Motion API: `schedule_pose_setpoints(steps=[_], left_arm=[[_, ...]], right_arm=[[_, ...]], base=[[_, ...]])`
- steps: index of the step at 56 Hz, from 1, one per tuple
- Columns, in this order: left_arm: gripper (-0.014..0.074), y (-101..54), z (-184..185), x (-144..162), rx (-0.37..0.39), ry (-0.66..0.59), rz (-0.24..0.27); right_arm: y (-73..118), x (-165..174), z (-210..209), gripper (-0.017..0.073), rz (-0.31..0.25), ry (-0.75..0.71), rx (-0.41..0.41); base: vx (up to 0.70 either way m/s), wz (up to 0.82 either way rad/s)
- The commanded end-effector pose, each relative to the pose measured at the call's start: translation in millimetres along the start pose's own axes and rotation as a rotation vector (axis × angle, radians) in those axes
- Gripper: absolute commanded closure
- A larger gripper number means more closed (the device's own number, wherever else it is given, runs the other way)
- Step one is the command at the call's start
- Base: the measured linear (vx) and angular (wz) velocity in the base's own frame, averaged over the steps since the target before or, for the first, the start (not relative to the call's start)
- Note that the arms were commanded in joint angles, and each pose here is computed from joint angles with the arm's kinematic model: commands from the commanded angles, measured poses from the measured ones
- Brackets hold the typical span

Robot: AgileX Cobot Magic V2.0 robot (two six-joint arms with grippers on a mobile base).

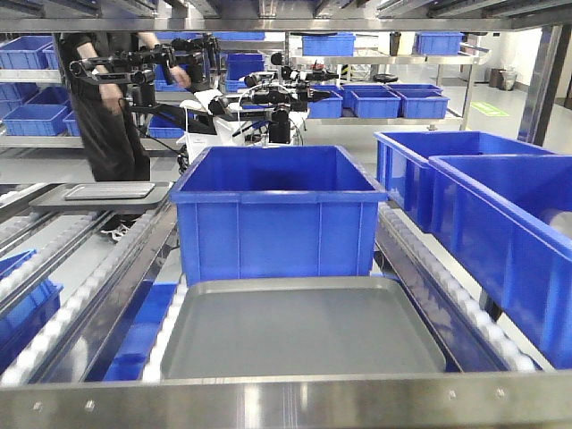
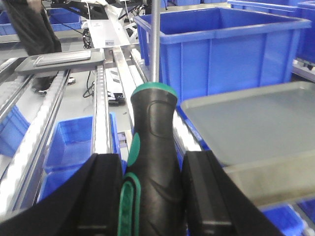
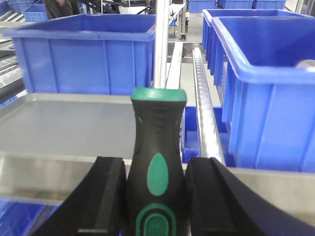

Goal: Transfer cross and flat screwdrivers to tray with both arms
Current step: 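Drive the base to the roller shelf with the grey tray, then lower both held screwdrivers toward the grey tray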

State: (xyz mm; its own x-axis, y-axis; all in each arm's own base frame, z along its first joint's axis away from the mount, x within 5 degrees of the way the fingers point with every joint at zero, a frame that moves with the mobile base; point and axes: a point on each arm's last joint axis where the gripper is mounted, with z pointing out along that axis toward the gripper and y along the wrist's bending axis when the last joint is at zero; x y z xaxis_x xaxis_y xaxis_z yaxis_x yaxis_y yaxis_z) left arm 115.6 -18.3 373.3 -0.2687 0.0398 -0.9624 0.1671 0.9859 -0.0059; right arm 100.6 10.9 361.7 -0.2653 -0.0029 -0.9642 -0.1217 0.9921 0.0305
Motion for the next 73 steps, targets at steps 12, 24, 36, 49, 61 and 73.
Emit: schedule_pose_setpoints(steps=[12, 24, 36, 49, 61, 73], left_arm=[[0.0594, 0.0, -5.3, -17.6, -0.002, -0.124, -0.011], [0.0594, 0.0, -5.3, -17.7, -0.002, -0.125, -0.012], [0.0594, 0.0, -5.3, -17.7, -0.002, -0.125, -0.012], [0.0594, 0.0, -5.3, -17.7, -0.002, -0.125, -0.012], [0.0594, 0.0, -5.3, -17.7, -0.002, -0.125, -0.012], [0.0594, 0.0, -5.3, -17.7, -0.002, -0.125, -0.012]], right_arm=[[-1.4, -16.4, -3.3, 0.0567, 0.004, -0.108, 0.019], [-1.3, -16.3, -3.2, 0.0567, 0.004, -0.107, 0.019], [-1.4, -16.4, -3.3, 0.0567, 0.003, -0.108, 0.019], [-1.4, -16.4, -3.3, 0.0567, 0.003, -0.108, 0.019], [-1.3, -16.4, -3.3, 0.0567, 0.004, -0.109, 0.019], [-0.5, -16.7, -3.3, 0.0567, 0.024, -0.112, 0.008]], base=[[0.26, 0.0], [0.22, 0.0], [0.09, 0.0], [0.02, 0.0], [0.0, 0.0], [0.0, 0.0]])
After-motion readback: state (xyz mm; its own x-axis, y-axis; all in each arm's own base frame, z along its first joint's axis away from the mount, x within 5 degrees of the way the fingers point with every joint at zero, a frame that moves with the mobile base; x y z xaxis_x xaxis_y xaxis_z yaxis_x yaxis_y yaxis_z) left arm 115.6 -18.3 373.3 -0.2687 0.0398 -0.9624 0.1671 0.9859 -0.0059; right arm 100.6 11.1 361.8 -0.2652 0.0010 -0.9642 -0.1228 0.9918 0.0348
